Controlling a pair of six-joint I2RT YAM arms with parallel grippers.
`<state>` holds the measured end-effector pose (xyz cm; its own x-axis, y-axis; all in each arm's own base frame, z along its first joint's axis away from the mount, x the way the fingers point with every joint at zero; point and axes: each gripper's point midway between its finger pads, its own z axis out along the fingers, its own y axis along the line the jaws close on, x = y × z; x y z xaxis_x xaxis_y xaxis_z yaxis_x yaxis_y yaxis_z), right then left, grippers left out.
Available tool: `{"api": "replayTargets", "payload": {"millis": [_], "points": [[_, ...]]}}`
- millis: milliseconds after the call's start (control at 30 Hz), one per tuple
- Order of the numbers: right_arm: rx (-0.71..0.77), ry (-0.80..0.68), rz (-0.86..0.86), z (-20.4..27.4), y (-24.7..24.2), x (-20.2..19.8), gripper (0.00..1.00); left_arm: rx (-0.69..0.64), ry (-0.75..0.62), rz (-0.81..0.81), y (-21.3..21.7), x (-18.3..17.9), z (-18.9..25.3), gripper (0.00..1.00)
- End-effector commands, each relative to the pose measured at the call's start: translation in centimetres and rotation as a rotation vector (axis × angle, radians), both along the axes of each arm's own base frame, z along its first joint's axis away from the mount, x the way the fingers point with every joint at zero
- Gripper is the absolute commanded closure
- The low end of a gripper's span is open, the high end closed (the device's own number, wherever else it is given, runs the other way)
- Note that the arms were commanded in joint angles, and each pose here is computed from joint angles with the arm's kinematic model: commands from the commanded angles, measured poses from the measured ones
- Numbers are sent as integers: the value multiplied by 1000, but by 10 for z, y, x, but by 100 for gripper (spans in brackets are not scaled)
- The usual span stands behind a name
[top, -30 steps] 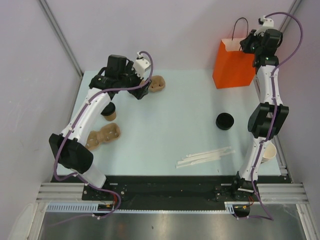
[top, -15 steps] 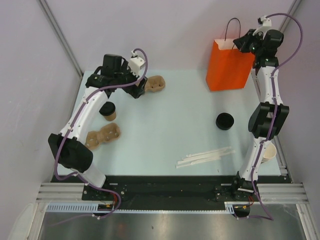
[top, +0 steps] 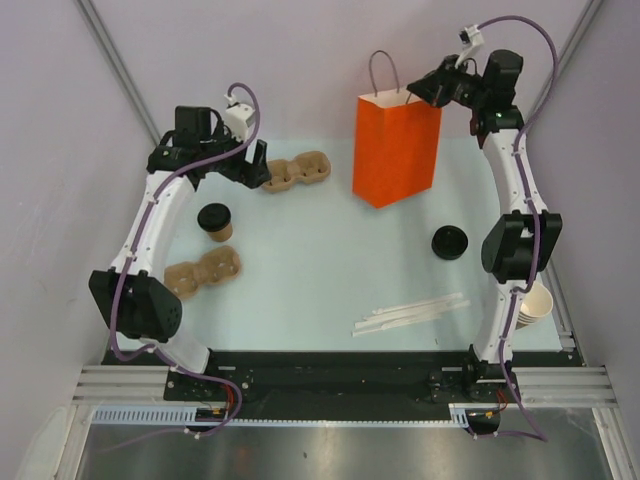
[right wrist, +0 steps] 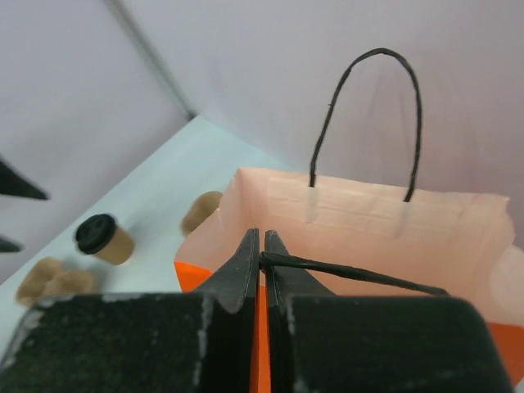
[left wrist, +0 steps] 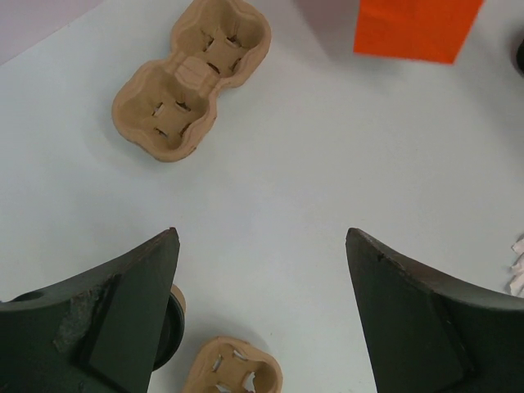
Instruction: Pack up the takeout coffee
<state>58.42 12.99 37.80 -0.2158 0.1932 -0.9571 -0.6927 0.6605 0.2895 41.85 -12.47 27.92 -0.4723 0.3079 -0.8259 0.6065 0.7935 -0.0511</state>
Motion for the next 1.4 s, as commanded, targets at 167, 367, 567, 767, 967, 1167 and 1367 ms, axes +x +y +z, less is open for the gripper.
{"api": "replayTargets", "payload": {"millis": [167, 367, 567, 767, 967, 1167, 1367], "points": [[4, 23, 340, 43, 98, -138, 100, -148, -130, 70, 33, -22, 53, 12], [1, 98, 539, 17, 137, -216, 100, -213, -128, 139, 59, -33, 51, 12], [-47, 165, 702, -17, 152, -277, 100, -240, -98, 143, 62, -42, 39, 13], [-157, 137, 799, -41, 139, -328, 100, -256, -91, 133, 58, -47, 34, 15], [-195, 181, 773, -45, 114, -345, 43, -265, -79, 122, 56, -47, 31, 15], [-289, 164, 608, -28, 81, -321, 25, -257, -65, 95, 54, -49, 29, 14], [-291, 96, 454, 17, 37, -291, 15, -227, -71, 89, 56, -55, 28, 11]]}}
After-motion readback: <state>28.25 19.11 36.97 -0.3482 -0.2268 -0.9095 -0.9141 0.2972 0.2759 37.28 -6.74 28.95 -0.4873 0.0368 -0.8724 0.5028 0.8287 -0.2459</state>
